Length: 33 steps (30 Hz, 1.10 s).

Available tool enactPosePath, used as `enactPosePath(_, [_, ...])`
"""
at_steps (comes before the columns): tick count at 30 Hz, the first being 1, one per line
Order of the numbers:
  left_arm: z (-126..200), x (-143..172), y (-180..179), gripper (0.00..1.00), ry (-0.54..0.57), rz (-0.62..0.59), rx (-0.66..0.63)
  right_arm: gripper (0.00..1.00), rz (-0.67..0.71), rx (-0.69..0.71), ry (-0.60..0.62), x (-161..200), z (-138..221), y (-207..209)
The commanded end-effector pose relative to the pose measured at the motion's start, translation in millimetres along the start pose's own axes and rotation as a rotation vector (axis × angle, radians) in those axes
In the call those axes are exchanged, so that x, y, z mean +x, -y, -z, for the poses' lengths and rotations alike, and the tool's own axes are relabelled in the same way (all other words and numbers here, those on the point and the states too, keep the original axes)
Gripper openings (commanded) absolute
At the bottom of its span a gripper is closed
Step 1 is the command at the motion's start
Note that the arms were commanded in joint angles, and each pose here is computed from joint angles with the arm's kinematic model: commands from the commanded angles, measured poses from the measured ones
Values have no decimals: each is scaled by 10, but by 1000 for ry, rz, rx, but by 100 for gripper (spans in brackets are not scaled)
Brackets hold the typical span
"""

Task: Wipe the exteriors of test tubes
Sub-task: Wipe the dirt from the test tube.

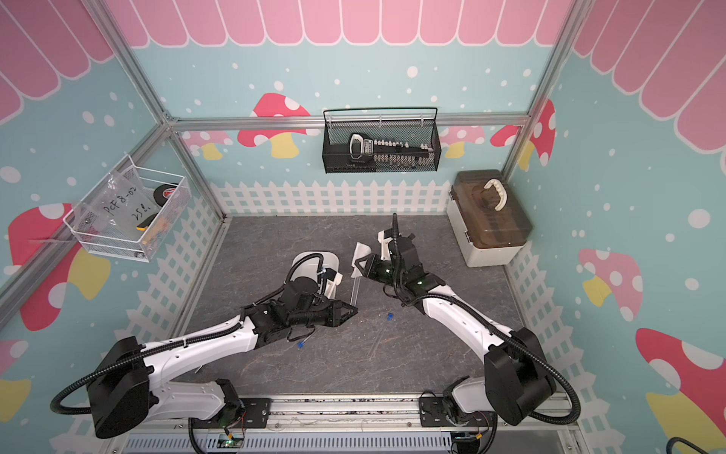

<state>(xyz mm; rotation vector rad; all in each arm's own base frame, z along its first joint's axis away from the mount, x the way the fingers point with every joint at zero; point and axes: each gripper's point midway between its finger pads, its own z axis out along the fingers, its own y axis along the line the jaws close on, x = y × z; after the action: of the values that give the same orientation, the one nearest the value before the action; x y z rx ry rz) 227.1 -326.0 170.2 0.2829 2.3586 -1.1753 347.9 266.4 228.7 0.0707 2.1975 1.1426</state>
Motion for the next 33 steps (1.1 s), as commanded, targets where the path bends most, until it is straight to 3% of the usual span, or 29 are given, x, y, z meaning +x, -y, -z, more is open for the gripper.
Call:
enactPosePath(1, [63,-31,12,11,20,5,5,23,28,-42,-17,-16,-22,-117])
enactPosePath(17, [21,-73,5,11,20,5,1,24,-49,-11,-132,1003,197,52])
enactPosePath(21, [22,-65,17,11,16,6,5,24,-23,3,-106,889,162,54])
enactPosePath(33, [43,-35,7,11,9,8,5,24,37,-21,-6,26,80,-52])
